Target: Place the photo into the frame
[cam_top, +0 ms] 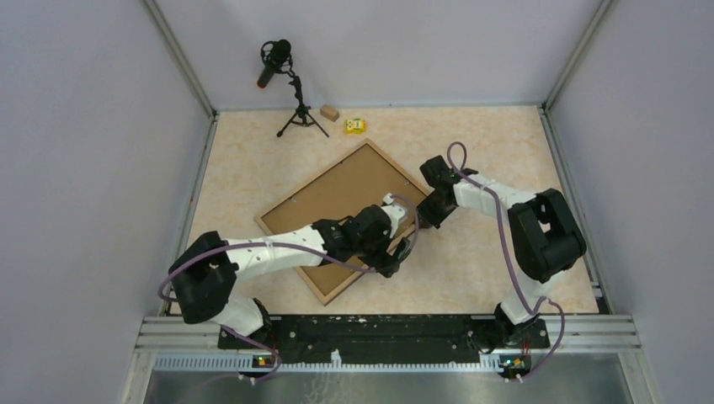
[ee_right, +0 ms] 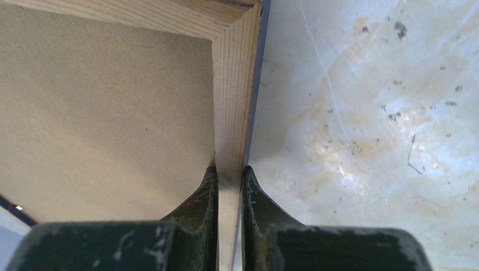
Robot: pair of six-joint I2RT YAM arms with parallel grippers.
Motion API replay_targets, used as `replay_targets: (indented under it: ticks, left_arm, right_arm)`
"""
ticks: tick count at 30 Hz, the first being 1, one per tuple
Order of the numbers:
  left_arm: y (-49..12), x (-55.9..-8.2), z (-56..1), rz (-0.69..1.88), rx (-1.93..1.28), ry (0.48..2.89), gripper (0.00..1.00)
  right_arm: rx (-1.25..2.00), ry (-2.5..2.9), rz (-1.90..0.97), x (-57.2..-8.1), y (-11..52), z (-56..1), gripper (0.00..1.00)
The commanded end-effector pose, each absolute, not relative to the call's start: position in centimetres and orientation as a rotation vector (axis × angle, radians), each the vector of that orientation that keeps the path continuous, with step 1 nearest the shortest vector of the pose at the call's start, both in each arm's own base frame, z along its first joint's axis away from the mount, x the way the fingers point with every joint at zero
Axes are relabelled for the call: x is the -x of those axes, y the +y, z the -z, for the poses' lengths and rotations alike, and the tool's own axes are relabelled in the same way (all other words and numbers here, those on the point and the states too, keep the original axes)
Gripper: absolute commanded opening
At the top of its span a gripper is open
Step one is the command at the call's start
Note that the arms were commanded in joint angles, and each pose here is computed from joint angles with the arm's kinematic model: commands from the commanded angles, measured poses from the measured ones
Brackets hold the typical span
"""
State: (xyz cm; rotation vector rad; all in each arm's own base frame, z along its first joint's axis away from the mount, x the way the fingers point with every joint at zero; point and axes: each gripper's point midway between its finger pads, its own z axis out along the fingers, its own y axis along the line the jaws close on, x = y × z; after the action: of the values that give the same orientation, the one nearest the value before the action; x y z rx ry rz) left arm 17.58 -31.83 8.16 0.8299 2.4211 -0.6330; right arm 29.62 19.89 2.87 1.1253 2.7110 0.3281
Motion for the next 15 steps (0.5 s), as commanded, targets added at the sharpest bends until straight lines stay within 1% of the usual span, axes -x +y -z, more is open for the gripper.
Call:
replay_targets:
  ticks: [1,6,9,15]
  left_arm:
    - [-32.7,-19.1,-9.1,0.345,-0.891,2.284,0.98]
    - [-32.2,-19.0,-8.0,0.005,-0.99,2.204,0.98]
    - [-31.2,-19.4,-7.2,-0.196,-0.997,2.145,0.98]
    - [-29.8,-20.6,-7.1,-0.586,-1.012,1.978,0.94]
  right_arm:
    - [-1.106,2.689,-0.578,-29.6,22.2,-8.0,0.0]
    - [-1.128,2.663,-0.606,-29.2,22.0,-9.3,0.0]
    - [-1.137,2.655,-0.623,-28.9,22.0,-9.9,0.0]
    - [-1.147,2.637,-0.62,-28.7,21.7,-10.6,0.0]
